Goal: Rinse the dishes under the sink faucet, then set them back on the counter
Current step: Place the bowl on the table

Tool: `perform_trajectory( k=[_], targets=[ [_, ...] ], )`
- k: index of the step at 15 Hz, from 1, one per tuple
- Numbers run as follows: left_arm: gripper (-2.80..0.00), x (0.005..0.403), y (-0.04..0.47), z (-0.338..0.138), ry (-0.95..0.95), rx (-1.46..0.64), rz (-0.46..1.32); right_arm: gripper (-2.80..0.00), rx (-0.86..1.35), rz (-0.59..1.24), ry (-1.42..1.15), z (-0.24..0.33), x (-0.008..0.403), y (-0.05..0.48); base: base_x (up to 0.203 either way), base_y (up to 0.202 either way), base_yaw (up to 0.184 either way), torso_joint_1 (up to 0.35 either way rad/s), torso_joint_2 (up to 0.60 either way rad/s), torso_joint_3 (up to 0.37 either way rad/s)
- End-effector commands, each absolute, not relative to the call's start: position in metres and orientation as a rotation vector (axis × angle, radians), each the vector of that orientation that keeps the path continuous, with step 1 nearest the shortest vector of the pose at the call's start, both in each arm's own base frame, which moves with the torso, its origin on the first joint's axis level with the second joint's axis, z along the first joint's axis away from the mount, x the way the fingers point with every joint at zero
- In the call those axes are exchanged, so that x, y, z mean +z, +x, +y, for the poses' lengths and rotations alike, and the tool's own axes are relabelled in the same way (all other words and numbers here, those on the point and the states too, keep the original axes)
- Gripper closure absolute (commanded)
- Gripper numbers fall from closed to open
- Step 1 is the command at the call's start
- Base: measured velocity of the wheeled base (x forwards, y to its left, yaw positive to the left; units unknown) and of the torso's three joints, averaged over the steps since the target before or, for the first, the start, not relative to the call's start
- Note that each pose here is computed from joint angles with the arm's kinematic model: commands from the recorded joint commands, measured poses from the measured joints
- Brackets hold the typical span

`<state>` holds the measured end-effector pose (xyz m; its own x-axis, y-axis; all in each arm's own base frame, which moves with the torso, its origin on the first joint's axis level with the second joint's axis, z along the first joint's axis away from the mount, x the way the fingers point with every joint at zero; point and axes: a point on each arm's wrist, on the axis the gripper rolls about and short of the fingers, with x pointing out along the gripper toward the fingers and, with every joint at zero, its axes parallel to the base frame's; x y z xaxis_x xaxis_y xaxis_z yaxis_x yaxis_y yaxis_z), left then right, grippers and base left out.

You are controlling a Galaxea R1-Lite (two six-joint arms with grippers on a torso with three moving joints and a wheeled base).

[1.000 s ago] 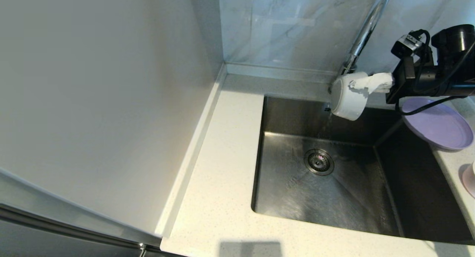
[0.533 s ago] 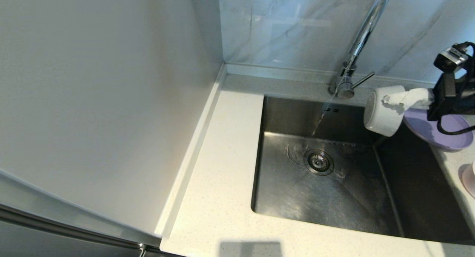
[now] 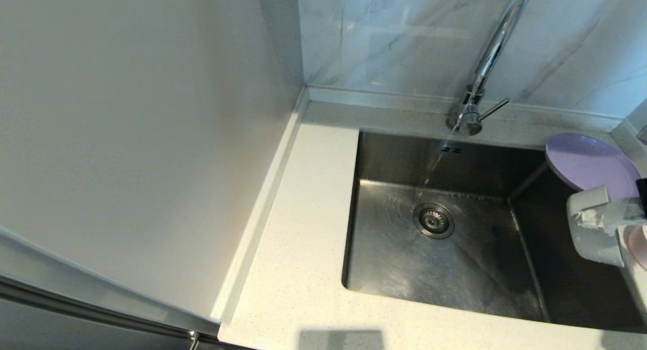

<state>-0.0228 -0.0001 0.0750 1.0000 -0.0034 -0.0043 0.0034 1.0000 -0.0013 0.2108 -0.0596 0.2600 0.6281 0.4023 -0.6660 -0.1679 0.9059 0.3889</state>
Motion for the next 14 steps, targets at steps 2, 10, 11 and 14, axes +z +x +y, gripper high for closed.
perform_trajectory(
  k=[2, 10, 11, 14],
  targets=[
    [0.0, 0.075, -0.0228, -0.0001, -0.002, -0.003, 0.005, 0.0, 0.354, 0.801, 0.224, -0.0511, 0.2685, 0.1982, 0.0, 0.0, 0.0, 0.0, 0.0, 0.0],
    [0.0, 0.075, -0.0228, -0.0001, -0.002, -0.003, 0.005, 0.0, 0.174, 0.881, -0.061, -0.056, 0.2673, 0.1954, 0.0, 0.0, 0.0, 0.0, 0.0, 0.0],
    [0.0, 0.075, -0.0228, -0.0001, -0.002, -0.003, 0.005, 0.0, 0.129, 0.894, -0.113, -0.057, 0.2685, 0.1955, 0.0, 0.0, 0.0, 0.0, 0.0, 0.0],
    [0.0, 0.075, -0.0228, -0.0001, -0.002, -0.003, 0.005, 0.0, 0.135, 0.887, -0.141, -0.0545, 0.2713, 0.1952, 0.0, 0.0, 0.0, 0.0, 0.0, 0.0]
  ],
)
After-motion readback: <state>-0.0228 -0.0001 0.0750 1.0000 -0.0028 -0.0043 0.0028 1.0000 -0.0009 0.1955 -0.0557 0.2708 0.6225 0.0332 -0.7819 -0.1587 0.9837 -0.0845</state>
